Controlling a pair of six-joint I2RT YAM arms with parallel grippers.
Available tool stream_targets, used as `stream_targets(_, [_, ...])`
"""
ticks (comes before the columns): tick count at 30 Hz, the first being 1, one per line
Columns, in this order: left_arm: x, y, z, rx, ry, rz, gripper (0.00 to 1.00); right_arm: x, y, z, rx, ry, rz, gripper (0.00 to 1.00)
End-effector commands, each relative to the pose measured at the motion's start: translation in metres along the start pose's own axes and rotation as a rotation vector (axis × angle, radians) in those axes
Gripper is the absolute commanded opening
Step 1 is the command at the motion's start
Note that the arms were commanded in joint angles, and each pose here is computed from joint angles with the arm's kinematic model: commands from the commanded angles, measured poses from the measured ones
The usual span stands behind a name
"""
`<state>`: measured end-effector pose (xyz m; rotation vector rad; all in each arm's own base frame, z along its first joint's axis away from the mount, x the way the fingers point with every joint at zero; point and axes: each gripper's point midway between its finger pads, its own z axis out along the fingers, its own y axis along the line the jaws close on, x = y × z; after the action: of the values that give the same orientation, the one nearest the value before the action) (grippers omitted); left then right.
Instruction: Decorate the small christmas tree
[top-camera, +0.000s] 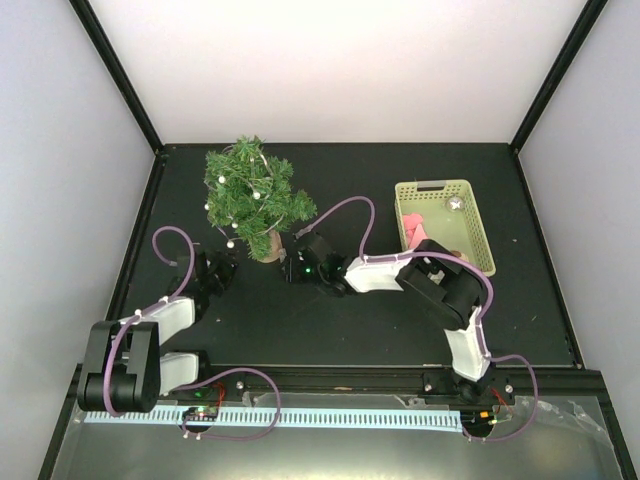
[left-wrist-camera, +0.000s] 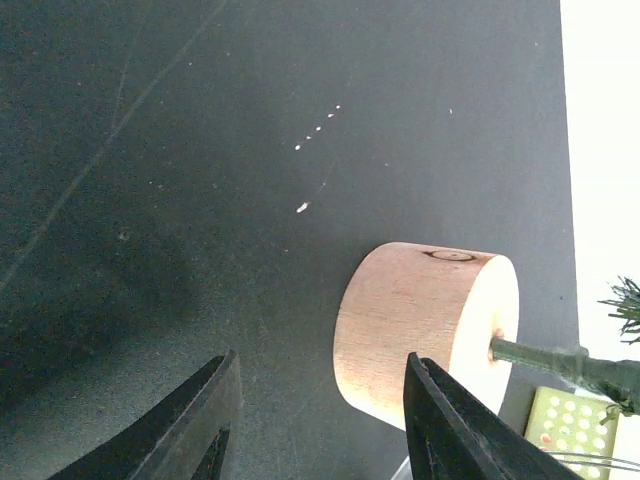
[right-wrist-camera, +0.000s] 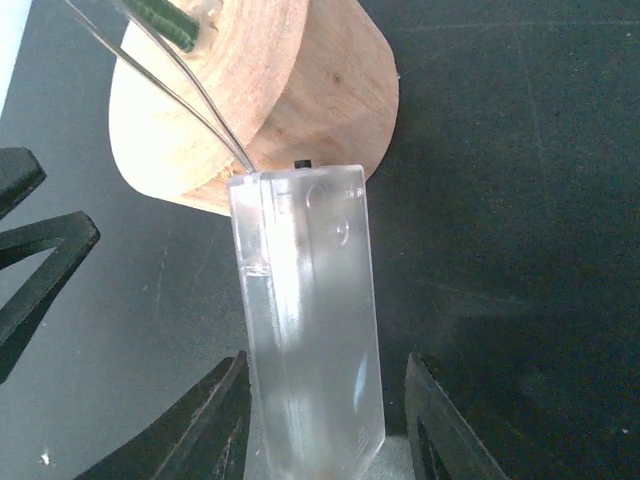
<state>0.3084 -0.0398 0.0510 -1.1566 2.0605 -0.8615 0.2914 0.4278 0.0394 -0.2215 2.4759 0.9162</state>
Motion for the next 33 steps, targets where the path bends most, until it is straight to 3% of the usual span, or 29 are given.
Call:
stream_targets(1, [0.001, 0.001, 0.001, 0.008, 0.005, 0.001, 0.46, -0.002, -0.002, 0.009, 0.02, -0.011, -0.037, 0.43])
stream_targets(8, [0.0, 0.003, 0.001, 0.006, -0.002, -0.002, 0.46, -0.006, -0.012, 0.008, 0.085, -0.025, -0.082, 0.23])
stream_targets(13, [0.0, 0.002, 0.001, 0.008, -0.001, -0.005, 0.46, -0.014, -0.011, -0.013, 0.107, -0.055, -0.117, 0.15])
stream_targets(21, [0.001, -0.001, 0.001, 0.018, 0.007, -0.006, 0.46, -0.039, 0.024, -0.088, -0.007, -0.158, -0.11, 0.14])
stream_targets(33, [0.003, 0.0, 0.0, 0.021, 0.014, -0.015, 0.46, -0.056, 0.072, -0.157, -0.221, -0.227, -0.056, 0.15])
